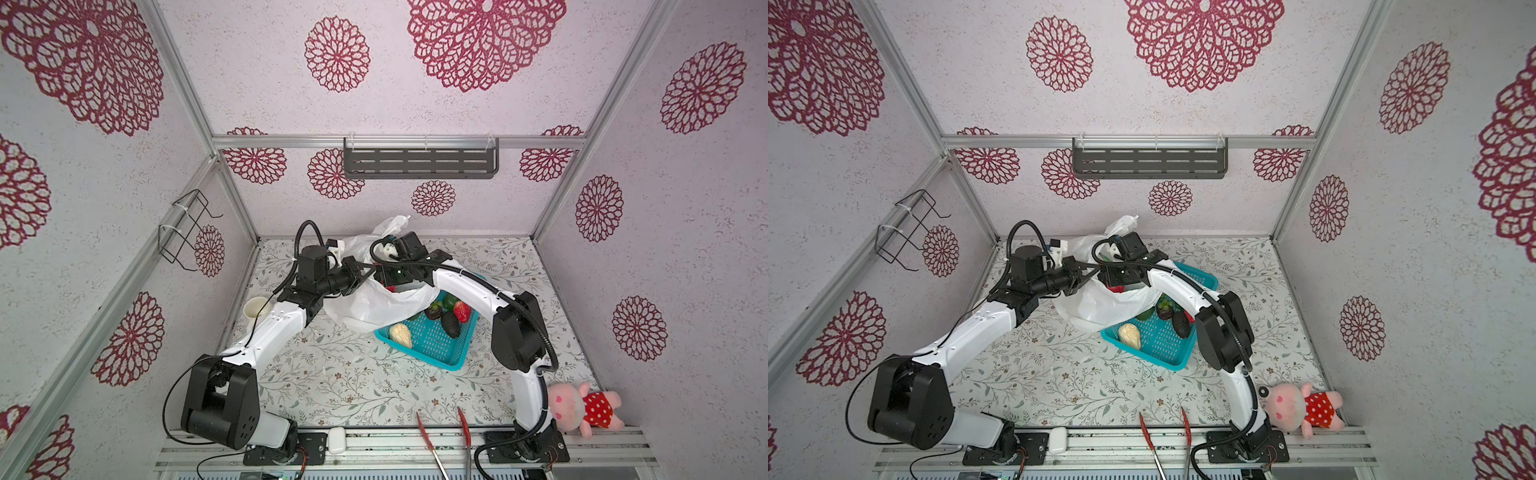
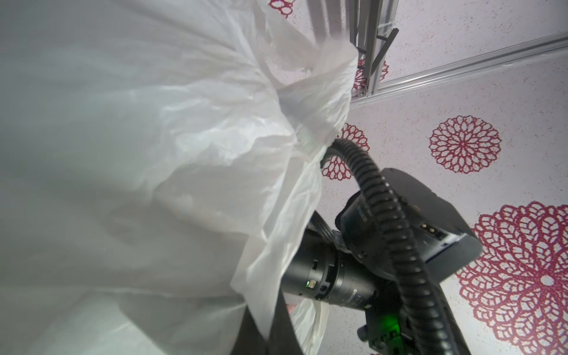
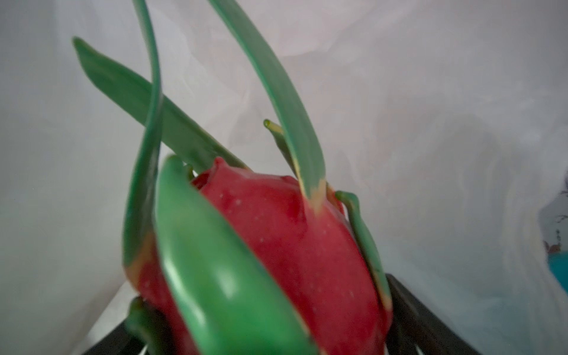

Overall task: Place the fruits into the plastic bag
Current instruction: Place the fruit in the plastic bag, then shake the plastic bag at the top-center of the table, then pick up the bin from the plate.

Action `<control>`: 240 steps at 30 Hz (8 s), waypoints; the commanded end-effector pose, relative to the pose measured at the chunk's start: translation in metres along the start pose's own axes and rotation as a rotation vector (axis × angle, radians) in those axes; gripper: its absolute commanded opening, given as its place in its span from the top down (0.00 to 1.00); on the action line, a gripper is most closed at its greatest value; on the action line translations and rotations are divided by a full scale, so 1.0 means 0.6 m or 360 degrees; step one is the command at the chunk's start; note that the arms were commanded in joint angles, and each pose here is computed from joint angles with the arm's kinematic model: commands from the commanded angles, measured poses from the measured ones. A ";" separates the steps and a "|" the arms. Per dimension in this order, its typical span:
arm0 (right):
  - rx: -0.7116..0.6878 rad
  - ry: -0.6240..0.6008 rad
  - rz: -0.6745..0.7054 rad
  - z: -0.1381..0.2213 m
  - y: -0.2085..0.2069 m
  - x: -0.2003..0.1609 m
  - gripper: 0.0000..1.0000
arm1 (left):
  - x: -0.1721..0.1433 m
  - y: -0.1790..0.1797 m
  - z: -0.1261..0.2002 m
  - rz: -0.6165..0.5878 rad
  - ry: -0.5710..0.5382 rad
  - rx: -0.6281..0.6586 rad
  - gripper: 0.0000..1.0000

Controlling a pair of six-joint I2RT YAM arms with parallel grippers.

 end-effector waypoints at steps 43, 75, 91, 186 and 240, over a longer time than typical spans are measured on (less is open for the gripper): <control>-0.0643 -0.0090 0.0157 0.120 -0.045 -0.054 0.46 | 0.022 -0.031 0.048 -0.0067 -0.0130 -0.0090 1.00; -0.0078 0.0115 0.0034 -0.065 -0.029 -0.057 0.37 | -0.003 0.051 0.002 0.0062 -0.0043 0.0006 1.00; 0.0193 -0.0076 0.0247 0.083 0.015 -0.035 0.01 | -0.001 0.059 0.015 0.0013 -0.0041 0.0176 1.00; 0.0048 -0.0211 -0.0342 0.154 -0.099 0.003 0.59 | 0.043 -0.006 0.062 -0.0141 -0.0114 0.0293 1.00; -0.0363 0.0442 -0.0302 0.143 -0.201 -0.298 0.18 | 0.040 0.004 -0.028 -0.0210 0.0019 0.0458 1.00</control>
Point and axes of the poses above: each gripper's point midway between its finger pads, its own z axis back along the fingers, its own y axis along the line the jaws close on, x = y × z, the point moved 10 cm from there along z, back along the fingers, and after that the axes turned 6 degrees about -z, right-handed, at the moved point
